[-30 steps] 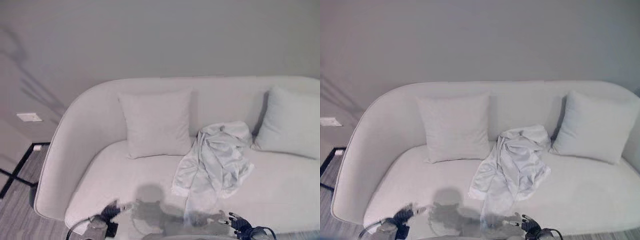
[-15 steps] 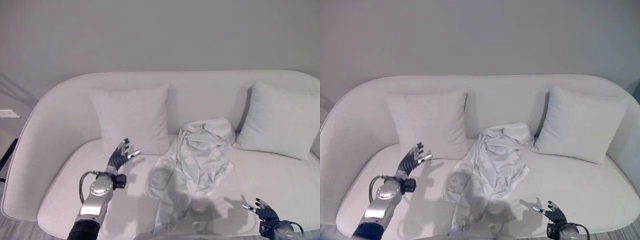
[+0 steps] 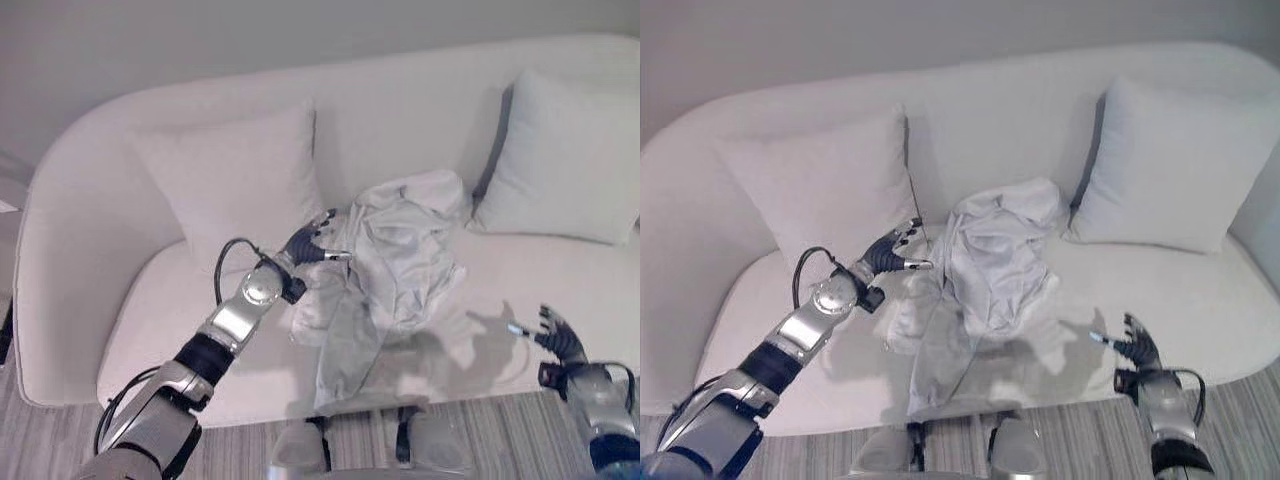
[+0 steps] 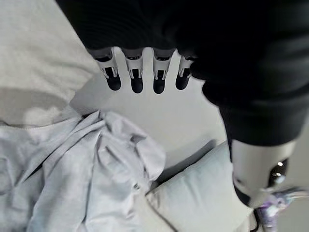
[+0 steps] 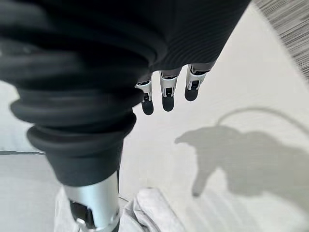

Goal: Hang the clothes on the sofa on the clothes rack.

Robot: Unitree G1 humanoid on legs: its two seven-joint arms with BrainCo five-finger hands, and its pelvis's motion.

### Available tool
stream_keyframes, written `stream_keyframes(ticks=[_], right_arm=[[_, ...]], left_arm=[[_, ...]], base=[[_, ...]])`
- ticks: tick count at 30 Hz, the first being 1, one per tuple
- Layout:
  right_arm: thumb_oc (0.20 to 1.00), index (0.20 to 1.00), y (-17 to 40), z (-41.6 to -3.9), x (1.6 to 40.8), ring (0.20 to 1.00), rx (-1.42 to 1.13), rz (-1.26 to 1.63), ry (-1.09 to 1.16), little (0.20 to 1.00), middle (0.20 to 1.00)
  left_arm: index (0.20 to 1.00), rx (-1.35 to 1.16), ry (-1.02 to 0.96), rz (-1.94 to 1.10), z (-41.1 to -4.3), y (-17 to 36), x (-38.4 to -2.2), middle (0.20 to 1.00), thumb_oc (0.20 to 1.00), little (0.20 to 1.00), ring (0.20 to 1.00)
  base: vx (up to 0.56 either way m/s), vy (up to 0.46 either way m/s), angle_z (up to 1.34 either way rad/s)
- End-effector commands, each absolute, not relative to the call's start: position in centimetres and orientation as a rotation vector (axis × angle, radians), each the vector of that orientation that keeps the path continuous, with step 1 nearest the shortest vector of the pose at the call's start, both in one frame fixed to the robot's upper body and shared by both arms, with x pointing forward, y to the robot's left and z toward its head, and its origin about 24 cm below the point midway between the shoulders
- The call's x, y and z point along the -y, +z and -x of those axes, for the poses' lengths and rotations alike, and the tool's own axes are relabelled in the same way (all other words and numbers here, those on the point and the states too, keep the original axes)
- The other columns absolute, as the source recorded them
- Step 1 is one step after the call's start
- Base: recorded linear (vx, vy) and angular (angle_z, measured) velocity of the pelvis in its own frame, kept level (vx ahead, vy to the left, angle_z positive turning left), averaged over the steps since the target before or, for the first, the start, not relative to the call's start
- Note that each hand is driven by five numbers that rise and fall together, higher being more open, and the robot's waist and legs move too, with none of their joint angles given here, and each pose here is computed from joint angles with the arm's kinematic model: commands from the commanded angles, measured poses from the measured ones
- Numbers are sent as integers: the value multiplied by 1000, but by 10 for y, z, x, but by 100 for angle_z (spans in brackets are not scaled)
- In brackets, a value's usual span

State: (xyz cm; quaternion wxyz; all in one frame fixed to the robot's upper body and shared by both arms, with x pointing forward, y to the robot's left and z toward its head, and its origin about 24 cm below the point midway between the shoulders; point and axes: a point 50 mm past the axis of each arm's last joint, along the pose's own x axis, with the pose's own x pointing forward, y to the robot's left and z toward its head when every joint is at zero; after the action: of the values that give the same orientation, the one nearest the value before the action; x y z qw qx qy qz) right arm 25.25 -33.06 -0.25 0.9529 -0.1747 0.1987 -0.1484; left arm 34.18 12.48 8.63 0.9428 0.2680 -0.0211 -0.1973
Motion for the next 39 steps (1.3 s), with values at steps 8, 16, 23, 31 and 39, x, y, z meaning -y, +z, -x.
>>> stream_keyframes(ticks=[8,16,23,31,39], right_arm=[[1000,1000,120,-311,353,1000,-32,526,-411,1000,1000],[1000,1000,158,-324,344,1000,107,547,-421,1000,1000],[1000,1000,195,-343,313,1000,271,553,-362,1000,1000],[1000,1000,215,-354,290,1000,352,542,-325,1000,1000],[1000,1000,196,-356,277,1000,322,521,-283,1000,1000]], left_arm=[[1000,248,-266,-888,-390,165,-130,1000,1000,1000,1000],[1000,324,-128,-994,-404,208,-147,1000,1000,1000,1000],[1000,523,83,-1160,-411,300,-154,1000,1000,1000,1000],[1000,689,130,-1180,-402,349,-127,1000,1000,1000,1000],[1000,784,30,-1037,-393,338,-88,1000,1000,1000,1000]], base=[[-41,-43,1],[-15,-51,-2],[-28,-59,6],[-20,-39,5],[20,-15,1]])
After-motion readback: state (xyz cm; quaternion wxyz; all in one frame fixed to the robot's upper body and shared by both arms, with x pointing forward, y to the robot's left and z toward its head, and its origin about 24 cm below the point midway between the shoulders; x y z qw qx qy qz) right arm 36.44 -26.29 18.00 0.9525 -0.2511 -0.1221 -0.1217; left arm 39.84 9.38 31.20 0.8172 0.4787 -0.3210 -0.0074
